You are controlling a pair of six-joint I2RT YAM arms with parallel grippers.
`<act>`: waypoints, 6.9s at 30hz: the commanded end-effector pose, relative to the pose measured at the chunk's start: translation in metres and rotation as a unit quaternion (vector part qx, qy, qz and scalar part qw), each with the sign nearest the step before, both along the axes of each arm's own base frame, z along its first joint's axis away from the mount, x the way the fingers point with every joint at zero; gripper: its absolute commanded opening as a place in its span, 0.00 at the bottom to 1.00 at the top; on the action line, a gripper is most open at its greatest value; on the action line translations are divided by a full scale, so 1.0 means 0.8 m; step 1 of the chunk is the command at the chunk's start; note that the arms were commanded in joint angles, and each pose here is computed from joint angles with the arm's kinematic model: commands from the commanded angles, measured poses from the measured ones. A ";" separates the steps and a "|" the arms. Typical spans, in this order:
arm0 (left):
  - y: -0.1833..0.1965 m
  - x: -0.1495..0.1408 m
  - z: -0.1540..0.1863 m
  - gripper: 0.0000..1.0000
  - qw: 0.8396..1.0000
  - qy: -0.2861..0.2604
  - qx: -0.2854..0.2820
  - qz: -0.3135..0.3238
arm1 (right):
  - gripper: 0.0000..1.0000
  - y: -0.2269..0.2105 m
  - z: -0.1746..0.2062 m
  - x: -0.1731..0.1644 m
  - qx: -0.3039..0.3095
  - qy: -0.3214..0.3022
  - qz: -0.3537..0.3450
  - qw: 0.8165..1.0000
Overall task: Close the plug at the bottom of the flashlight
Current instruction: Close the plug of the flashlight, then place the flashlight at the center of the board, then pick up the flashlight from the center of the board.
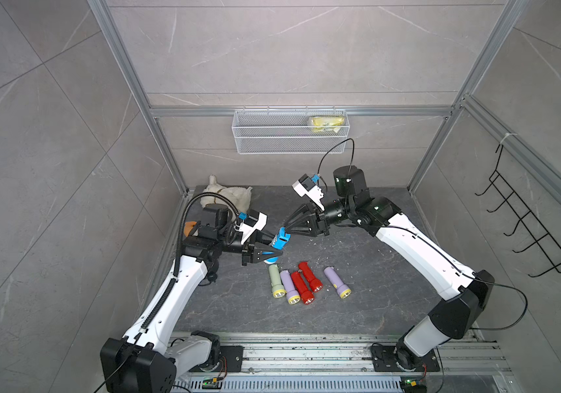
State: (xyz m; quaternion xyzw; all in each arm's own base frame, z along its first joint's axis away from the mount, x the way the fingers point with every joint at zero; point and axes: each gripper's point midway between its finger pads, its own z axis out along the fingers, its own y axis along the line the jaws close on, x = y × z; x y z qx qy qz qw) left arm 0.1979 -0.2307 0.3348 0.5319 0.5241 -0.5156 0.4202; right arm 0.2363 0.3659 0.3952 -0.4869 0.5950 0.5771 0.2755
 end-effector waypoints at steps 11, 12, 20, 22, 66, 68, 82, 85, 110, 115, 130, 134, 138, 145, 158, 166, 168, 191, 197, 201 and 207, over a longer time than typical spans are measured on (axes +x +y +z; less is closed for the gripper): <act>0.002 -0.010 0.021 0.00 0.999 -0.042 -0.019 -0.015 | 0.24 0.010 -0.012 -0.008 -0.013 0.003 0.020 1.000; 0.002 -0.011 0.021 0.00 0.999 -0.043 -0.020 -0.015 | 0.21 0.010 -0.012 -0.008 -0.012 0.002 0.020 1.000; 0.003 -0.015 0.023 0.00 0.998 -0.050 -0.022 -0.017 | 0.11 0.010 -0.017 -0.008 -0.010 -0.001 0.023 1.000; 0.004 -0.017 0.024 0.00 0.998 -0.051 -0.023 -0.017 | 0.08 0.011 -0.018 -0.008 -0.008 0.002 0.026 1.000; 0.096 0.341 -0.293 0.00 0.623 0.375 0.303 0.616 | 0.42 -0.208 -0.109 0.125 -0.185 -0.022 -0.505 0.843; 0.087 0.336 -0.308 0.00 0.620 0.378 0.317 0.611 | 0.42 -0.208 -0.112 0.122 -0.186 -0.020 -0.503 0.844; 0.060 0.332 -0.373 0.02 0.608 0.396 0.354 0.590 | 0.42 -0.207 -0.118 0.113 -0.189 -0.017 -0.494 0.849; 0.060 0.331 -0.375 0.22 0.605 0.399 0.355 0.590 | 0.42 -0.208 -0.121 0.114 -0.191 -0.017 -0.494 0.848; 0.083 0.226 -0.051 0.99 0.757 0.161 0.005 0.634 | 0.41 -0.218 -0.122 0.119 -0.230 -0.019 -0.504 0.832; 0.109 0.214 -0.088 0.88 0.718 0.208 0.103 0.656 | 0.41 -0.215 -0.125 0.118 -0.228 -0.002 -0.505 0.832; 0.046 0.025 -0.277 0.96 0.675 0.433 0.277 0.529 | 0.41 -0.172 -0.139 0.111 -0.234 0.007 -0.461 0.856; 0.052 -0.008 -0.314 0.80 0.651 0.427 0.331 0.533 | 0.41 -0.172 -0.143 0.103 -0.236 0.007 -0.455 0.859; 0.064 -0.008 -0.322 0.82 0.638 0.416 0.332 0.557 | 0.41 -0.170 -0.145 0.099 -0.232 0.007 -0.449 0.863; 0.049 0.025 -0.335 0.81 0.624 0.389 0.359 0.575 | 0.41 -0.171 -0.152 0.097 -0.238 0.007 -0.446 0.863; 0.036 0.039 -0.375 0.47 0.596 0.389 0.408 0.572 | 0.41 -0.169 -0.178 0.101 -0.259 0.013 -0.440 0.860; 0.061 0.040 -0.373 0.48 0.639 0.326 0.413 0.560 | 0.41 -0.161 -0.188 0.102 -0.253 0.028 -0.432 0.865; 0.068 0.046 -0.373 0.61 0.643 0.327 0.405 0.563 | 0.41 -0.161 -0.188 0.102 -0.253 0.028 -0.432 0.865; 0.057 0.056 -0.363 0.38 0.718 0.321 0.370 0.494 | 0.42 -0.166 -0.187 0.103 -0.254 0.018 -0.439 0.862; 0.059 0.068 -0.314 0.14 0.753 0.281 0.310 0.509 | 0.42 -0.162 -0.182 0.107 -0.249 0.018 -0.439 0.863; 0.059 0.074 -0.283 0.00 0.768 0.263 0.277 0.515 | 0.42 -0.162 -0.179 0.108 -0.246 0.015 -0.440 0.864; 0.040 0.088 -0.183 0.00 0.839 0.162 0.174 0.490 | 0.42 -0.141 -0.152 0.105 -0.199 0.004 -0.409 0.891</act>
